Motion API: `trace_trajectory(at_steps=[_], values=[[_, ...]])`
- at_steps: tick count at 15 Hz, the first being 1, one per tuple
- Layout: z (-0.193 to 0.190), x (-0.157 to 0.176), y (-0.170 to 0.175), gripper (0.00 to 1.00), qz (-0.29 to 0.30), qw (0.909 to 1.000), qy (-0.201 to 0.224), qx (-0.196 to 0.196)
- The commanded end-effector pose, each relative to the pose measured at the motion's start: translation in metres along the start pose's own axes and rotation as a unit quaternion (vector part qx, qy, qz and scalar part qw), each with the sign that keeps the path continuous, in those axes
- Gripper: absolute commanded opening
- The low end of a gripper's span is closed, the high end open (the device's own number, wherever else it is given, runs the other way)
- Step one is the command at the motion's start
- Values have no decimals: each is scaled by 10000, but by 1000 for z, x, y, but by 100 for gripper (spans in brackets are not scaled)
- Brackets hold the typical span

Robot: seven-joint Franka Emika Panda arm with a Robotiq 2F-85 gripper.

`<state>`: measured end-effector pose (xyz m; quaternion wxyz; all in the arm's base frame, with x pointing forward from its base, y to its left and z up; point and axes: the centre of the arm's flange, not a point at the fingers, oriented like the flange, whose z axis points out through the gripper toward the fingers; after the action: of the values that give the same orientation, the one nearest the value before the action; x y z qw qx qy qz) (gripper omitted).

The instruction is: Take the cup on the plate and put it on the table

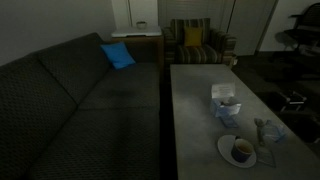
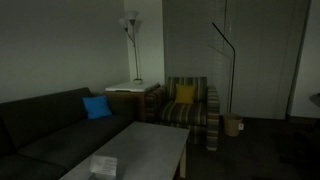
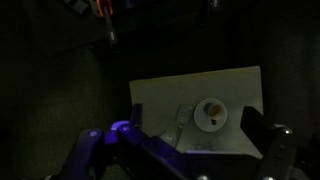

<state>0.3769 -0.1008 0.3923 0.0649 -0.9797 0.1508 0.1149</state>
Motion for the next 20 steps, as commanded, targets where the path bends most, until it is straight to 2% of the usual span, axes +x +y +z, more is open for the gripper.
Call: trace_trajectory(at_steps=[1, 8, 13, 16, 20], values=[[0, 0, 0, 100, 0, 10000, 0, 0], [0, 0, 0, 100, 1, 10000, 0, 0], [20, 16, -21, 100, -39, 9997, 254, 37], [41, 37, -37, 100, -137, 9985, 442, 301], [90, 62, -74, 100, -53, 9945, 679, 793]])
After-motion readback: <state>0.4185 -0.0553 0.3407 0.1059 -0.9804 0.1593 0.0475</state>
